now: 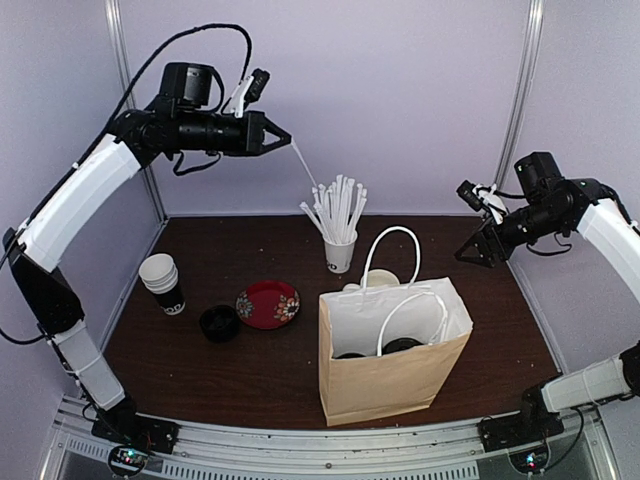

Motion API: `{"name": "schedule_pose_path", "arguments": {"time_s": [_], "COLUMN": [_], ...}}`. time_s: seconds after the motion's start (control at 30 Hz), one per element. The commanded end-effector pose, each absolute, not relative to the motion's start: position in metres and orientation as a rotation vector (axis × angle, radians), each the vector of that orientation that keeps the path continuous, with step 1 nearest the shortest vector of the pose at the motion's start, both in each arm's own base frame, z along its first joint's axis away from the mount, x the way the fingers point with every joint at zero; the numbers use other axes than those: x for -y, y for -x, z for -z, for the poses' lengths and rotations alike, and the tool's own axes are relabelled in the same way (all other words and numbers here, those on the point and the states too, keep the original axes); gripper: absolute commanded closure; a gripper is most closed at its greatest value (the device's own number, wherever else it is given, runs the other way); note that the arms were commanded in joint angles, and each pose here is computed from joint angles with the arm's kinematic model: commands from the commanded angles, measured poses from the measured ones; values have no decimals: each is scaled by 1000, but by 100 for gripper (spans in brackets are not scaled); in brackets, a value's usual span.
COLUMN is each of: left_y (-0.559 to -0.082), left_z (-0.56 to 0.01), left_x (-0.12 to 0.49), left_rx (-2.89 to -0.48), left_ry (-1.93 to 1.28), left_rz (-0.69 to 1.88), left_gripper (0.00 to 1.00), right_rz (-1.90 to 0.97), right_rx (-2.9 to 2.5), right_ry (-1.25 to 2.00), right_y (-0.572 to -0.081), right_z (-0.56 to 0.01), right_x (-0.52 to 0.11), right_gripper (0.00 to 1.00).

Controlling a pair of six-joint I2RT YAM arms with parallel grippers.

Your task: Pack the takeout coffee

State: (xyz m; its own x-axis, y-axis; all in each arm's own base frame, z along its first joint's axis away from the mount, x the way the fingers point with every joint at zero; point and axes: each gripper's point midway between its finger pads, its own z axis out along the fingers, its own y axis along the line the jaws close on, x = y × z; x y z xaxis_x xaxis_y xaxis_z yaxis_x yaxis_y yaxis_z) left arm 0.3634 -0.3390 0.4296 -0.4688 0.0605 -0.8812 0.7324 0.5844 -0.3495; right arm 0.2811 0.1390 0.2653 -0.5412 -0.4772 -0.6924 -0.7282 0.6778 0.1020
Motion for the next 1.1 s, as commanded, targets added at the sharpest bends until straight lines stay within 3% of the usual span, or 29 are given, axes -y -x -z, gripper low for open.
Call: {"name": "schedule_pose_path", "arguments": {"time_s": [0.0, 0.23, 0.77, 1.07], "left_y": [-320, -242, -78, -76], "left_z": [-476, -529, -544, -465], "left_x": [327, 311, 335, 413], "left_rx": [-1794, -1661, -1459, -1644], "left_ry": [-716, -805, -1210, -1341], "left_rz": [940, 1161, 1656, 1709], "left_gripper": [100, 100, 100, 100], "right_rz": [-452, -443, -401, -379], "right_rx": [-2223, -2227, -2274, -2265], "right_ry": [916, 916, 911, 903], "right_y": [-285, -286, -293, -287], "right_z": [-276, -278, -269, -272], "right_x": [-133, -132, -127, -123], "right_gripper": [30, 30, 30, 30]}}
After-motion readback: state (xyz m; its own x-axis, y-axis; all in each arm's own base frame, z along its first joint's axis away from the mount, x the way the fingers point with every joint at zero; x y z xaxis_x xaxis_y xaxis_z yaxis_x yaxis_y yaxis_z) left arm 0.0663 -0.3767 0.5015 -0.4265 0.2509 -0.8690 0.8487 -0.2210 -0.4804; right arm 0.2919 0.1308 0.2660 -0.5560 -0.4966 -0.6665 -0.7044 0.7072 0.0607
